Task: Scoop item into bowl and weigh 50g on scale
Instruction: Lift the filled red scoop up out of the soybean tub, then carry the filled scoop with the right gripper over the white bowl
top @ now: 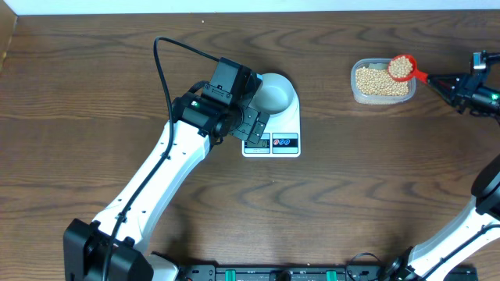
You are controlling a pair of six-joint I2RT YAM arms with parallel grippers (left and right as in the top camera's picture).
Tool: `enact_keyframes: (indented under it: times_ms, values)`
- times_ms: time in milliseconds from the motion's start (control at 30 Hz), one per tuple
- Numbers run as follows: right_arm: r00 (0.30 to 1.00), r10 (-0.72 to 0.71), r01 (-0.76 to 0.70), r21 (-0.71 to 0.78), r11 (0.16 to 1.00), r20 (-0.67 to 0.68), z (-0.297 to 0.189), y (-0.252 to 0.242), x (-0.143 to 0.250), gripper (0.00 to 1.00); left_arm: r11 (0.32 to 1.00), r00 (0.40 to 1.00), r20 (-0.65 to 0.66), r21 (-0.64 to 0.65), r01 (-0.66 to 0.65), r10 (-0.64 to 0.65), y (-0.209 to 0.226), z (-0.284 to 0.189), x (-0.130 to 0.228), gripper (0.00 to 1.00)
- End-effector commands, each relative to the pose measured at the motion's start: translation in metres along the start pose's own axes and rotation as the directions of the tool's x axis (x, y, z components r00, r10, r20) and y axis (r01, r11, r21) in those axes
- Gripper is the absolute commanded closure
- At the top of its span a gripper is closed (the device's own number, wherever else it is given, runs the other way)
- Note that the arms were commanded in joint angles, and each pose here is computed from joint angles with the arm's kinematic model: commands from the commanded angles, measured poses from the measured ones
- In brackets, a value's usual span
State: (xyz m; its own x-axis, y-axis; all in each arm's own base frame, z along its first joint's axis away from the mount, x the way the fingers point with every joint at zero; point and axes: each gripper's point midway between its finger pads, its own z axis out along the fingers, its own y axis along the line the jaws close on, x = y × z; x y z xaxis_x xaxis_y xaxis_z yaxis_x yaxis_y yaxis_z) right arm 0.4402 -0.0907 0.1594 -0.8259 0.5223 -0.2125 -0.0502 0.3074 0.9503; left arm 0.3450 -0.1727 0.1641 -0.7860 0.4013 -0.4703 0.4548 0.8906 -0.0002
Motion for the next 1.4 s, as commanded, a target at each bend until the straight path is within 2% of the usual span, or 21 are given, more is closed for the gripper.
enact_keyframes:
  times_ms: [0, 367, 767, 1133, 1367]
  values:
    - [1.0, -0.021, 0.019, -0.126, 0.992, -0.015, 0.01, 0.021, 0.004, 0.99, 1.0, 1.0, 0.02, -0.014, -0.005, 0.006, 0.003, -0.008, -0.003, 0.02]
    - [0.987, -0.054, 0.022, -0.203, 0.979, -0.151, 0.065, 0.049, 0.033, 0.99, 1.0, 1.0, 0.02, -0.013, -0.006, 0.006, 0.002, -0.008, -0.003, 0.02]
    - [0.936, -0.134, 0.055, -0.24, 0.969, -0.326, 0.134, 0.079, 0.081, 0.98, 1.0, 1.0, 0.02, -0.014, -0.005, 0.006, 0.003, -0.008, -0.003, 0.02]
    - [0.866, -0.21, 0.169, -0.13, 0.977, -0.453, 0.188, 0.094, 0.115, 0.99, 1.0, 1.0, 0.02, -0.014, -0.005, 0.006, 0.003, -0.008, -0.003, 0.02]
    - [0.824, -0.252, 0.294, 0.002, 0.956, -0.507, 0.216, 0.089, 0.131, 0.99, 1.0, 1.0, 0.02, -0.014, -0.005, 0.005, 0.003, -0.008, -0.003, 0.02]
